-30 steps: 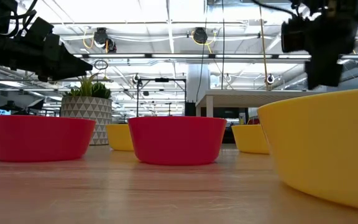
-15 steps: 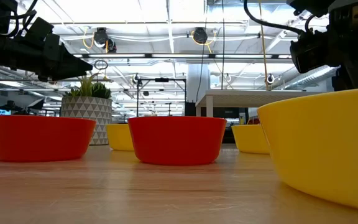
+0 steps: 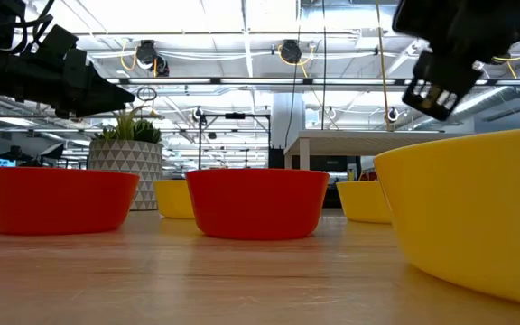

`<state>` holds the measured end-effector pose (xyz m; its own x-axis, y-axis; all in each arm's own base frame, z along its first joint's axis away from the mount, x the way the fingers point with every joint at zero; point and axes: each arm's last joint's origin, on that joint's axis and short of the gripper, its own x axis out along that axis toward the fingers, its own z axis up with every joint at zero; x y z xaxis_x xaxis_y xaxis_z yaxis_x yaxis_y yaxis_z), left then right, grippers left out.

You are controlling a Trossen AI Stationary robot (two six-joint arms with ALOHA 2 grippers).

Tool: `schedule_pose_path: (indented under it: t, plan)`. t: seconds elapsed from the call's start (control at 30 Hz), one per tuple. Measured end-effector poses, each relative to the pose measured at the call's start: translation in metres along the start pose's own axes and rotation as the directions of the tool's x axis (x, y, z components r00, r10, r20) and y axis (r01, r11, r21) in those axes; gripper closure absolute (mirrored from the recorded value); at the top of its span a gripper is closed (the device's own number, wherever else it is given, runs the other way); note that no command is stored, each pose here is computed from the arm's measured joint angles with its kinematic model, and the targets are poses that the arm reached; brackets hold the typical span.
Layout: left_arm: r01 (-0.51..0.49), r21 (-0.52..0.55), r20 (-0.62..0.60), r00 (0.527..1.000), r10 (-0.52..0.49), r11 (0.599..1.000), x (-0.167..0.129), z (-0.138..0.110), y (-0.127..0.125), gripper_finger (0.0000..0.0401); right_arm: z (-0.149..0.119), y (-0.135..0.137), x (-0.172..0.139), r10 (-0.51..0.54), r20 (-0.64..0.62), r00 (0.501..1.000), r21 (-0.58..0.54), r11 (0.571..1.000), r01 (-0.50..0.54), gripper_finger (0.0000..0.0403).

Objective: Pick & Place Mini bowls
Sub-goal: Put the white and black bowl on the shelf

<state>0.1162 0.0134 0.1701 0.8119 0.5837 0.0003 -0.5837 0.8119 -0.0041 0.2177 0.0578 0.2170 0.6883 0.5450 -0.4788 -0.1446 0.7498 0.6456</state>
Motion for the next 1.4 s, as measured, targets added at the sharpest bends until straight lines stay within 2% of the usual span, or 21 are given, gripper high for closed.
schedule_pose_path:
  t: [0.13,0.27,0.33,0.4,0.53,0.63,0.73,0.83,0.93,1.0,1.07,1.27,1.4]
  plan:
    - [0.0,0.0,0.0,1.0,0.0,1.0,0.0,0.0,0.0,0.0151,0.007,0.002,-0.001,0.028,0.063,0.998,-0.057,0.998,-0.025,0.0257]
    - [0.0,0.0,0.0,1.0,0.0,1.0,0.0,0.0,0.0,0.0151,0.018,-0.003,-0.007,-0.069,0.097,0.993,0.029,0.997,0.066,0.0257]
    - [0.0,0.0,0.0,1.0,0.0,1.0,0.0,0.0,0.0,0.0151,0.026,0.0,-0.013,-0.118,0.062,0.991,0.05,0.992,0.115,0.0257]
    - [0.0,0.0,0.0,1.0,0.0,1.0,0.0,0.0,0.0,0.0151,0.032,0.005,-0.021,-0.228,-0.001,0.974,0.036,0.973,0.228,0.0257]
    - [0.0,0.0,0.0,1.0,0.0,1.0,0.0,0.0,0.0,0.0151,0.043,0.015,-0.039,-0.474,-0.112,0.874,0.023,0.878,0.479,0.0257]
    - [0.0,0.0,0.0,1.0,0.0,1.0,0.0,0.0,0.0,0.0151,0.043,0.017,-0.047,-0.579,-0.202,0.79,0.149,0.779,0.609,0.0257]
    - [0.0,0.0,0.0,1.0,0.0,1.0,0.0,0.0,0.0,0.0151,0.03,0.008,-0.045,-0.614,-0.331,0.717,0.293,0.655,0.697,0.0257]
    - [0.0,0.0,0.0,1.0,0.0,1.0,0.0,0.0,0.0,0.0151,0.013,-0.001,-0.037,-0.601,-0.458,0.656,0.392,0.525,0.755,0.0257]
    - [0.0,0.0,0.0,1.0,0.0,1.0,0.0,0.0,0.0,0.0151,0.0,-0.008,-0.028,-0.563,-0.53,0.634,0.461,0.436,0.773,0.0257]
    - [0.0,0.0,0.0,1.0,0.0,1.0,0.0,0.0,0.0,0.0151,-0.004,-0.01,-0.023,-0.537,-0.554,0.636,0.494,0.403,0.771,0.0257]
    - [0.0,0.0,0.0,1.0,0.0,1.0,0.0,0.0,0.0,0.0151,-0.005,-0.01,-0.019,-0.526,-0.558,0.642,0.515,0.388,0.765,0.0257]
    - [0.0,0.0,0.0,1.0,0.0,1.0,0.0,0.0,0.0,0.0151,-0.003,-0.004,-0.009,-0.516,-0.503,0.693,0.574,0.399,0.715,0.0257]
    - [0.0,0.0,0.0,1.0,0.0,1.0,0.0,0.0,0.0,0.0151,-0.007,-0.002,-0.002,-0.522,-0.522,0.675,0.573,0.372,0.731,0.0257]
